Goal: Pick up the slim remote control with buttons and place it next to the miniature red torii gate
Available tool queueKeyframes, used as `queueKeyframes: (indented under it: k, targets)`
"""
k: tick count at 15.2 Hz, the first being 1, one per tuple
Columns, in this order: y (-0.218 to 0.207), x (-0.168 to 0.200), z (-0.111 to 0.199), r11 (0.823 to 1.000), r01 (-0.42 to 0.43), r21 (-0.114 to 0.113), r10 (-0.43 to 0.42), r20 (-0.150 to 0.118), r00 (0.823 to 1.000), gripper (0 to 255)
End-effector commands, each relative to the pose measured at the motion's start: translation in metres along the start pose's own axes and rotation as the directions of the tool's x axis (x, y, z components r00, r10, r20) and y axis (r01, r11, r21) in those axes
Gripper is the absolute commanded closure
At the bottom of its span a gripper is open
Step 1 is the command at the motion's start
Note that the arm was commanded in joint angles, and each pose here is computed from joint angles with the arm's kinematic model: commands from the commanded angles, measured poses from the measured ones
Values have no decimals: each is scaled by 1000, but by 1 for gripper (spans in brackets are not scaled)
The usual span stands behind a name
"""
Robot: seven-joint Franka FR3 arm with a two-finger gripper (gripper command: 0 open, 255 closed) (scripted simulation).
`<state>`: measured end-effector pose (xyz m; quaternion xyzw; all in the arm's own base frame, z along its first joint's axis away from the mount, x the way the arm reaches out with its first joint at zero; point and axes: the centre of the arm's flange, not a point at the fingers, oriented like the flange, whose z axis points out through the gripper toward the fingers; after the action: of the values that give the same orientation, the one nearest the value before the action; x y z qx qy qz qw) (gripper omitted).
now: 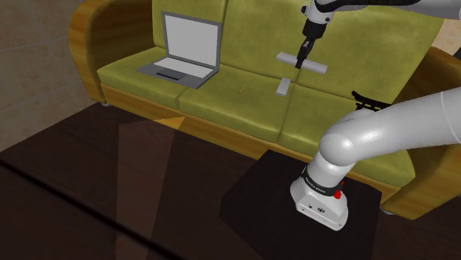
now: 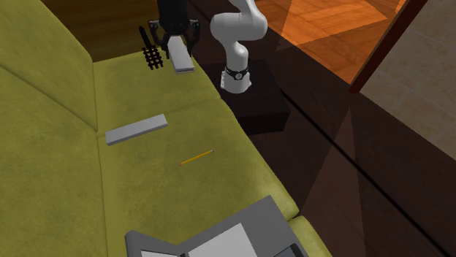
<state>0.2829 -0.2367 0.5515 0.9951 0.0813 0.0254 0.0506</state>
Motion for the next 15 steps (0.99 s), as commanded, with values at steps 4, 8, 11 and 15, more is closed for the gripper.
queueKeyframes:
  k: [4,8,11,15]
  targets:
    - [33,-59,1,1000,1,0,-1,0,1000,255]
    - [59,-105,2,1000,1,0,-1,0,1000,255]
    - [79,-139,3,1000,1,0,-1,0,1000,255]
    - [105,-185,3,1000,1,0,-1,0,1000,255]
